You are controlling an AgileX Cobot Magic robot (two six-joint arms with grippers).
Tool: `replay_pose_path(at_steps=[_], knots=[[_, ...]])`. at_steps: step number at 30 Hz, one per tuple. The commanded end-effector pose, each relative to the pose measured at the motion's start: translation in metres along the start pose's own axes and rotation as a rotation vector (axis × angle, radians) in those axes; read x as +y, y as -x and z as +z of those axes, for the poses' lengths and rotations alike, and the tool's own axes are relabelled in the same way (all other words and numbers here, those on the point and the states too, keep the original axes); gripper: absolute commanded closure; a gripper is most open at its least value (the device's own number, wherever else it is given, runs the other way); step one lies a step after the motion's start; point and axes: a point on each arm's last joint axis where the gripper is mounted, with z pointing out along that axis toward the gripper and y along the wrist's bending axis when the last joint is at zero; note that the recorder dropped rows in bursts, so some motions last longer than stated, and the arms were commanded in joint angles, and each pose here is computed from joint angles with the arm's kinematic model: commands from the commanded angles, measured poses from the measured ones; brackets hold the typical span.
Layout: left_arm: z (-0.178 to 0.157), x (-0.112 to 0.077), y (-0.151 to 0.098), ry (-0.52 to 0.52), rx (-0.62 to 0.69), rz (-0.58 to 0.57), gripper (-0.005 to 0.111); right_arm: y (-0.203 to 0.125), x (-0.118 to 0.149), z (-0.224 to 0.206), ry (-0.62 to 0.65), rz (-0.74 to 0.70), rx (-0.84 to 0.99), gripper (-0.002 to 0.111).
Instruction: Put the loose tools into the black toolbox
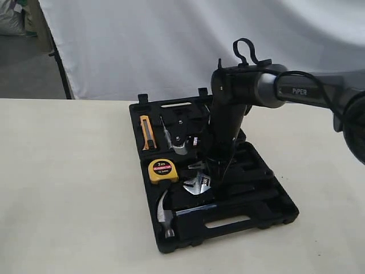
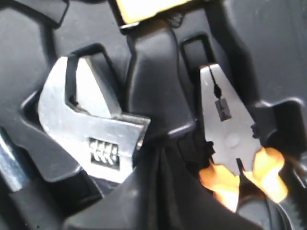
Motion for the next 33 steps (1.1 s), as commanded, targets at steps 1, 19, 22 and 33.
replay_pose_path(at_steps=[1,19,22,33], knots=[[0.0,0.001,0.002,0.021,-0.02,0.0,0.106,0.001,0.007,-0.015,0.005,-0.004,0.008,0.108],[0.0,0.001,0.002,0.021,-0.02,0.0,0.106,0.004,0.018,0.013,0.134,0.066,-0.037,0.108],[0.0,0.001,0.002,0.021,-0.02,0.0,0.106,-0.003,0.023,0.038,0.178,0.057,0.022,0.108],[0.0,0.001,0.002,0.021,-0.02,0.0,0.106,-0.002,0.021,0.012,0.126,0.05,0.001,0.108]])
